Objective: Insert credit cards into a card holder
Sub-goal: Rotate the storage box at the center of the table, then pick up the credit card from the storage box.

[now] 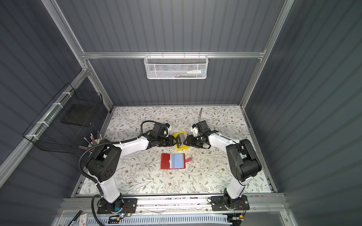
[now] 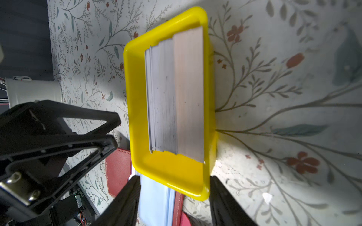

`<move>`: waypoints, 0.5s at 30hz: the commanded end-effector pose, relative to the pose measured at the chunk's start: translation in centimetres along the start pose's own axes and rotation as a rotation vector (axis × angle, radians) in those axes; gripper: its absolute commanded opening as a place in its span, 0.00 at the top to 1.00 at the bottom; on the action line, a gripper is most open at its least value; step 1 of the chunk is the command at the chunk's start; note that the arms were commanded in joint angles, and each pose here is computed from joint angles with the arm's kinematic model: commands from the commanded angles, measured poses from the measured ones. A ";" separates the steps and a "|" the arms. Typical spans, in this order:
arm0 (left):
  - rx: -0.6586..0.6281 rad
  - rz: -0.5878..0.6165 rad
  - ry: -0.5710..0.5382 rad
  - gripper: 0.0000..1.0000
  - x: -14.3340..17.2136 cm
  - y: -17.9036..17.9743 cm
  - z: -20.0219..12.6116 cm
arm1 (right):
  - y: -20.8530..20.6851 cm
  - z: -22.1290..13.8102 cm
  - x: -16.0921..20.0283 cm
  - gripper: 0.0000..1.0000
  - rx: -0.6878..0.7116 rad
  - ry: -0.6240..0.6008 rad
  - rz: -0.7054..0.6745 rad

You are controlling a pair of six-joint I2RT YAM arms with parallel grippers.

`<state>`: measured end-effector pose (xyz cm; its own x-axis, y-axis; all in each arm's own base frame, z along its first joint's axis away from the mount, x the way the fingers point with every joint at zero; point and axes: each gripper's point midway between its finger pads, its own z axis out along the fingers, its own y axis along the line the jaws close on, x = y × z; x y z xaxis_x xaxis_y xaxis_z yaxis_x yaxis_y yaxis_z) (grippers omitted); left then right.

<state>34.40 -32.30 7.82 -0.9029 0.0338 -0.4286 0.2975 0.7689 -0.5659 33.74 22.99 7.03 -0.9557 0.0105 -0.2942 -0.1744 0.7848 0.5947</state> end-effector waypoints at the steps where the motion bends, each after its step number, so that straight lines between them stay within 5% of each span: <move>1: 0.005 0.027 -0.021 0.59 -0.8 -0.6 -1.1 | 1.3 -0.6 0.0 0.42 -0.020 -0.026 -0.039; 15: 0.000 0.024 -0.020 0.59 -0.9 -0.2 -1.2 | -0.9 -2.5 -1.8 0.41 0.169 -0.124 -0.033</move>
<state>34.57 -32.03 7.77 -0.9021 0.0337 -0.4302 0.2970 0.7718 -0.5623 34.79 21.30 8.03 -0.9226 0.0570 -0.3814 -0.1487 0.8599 0.4884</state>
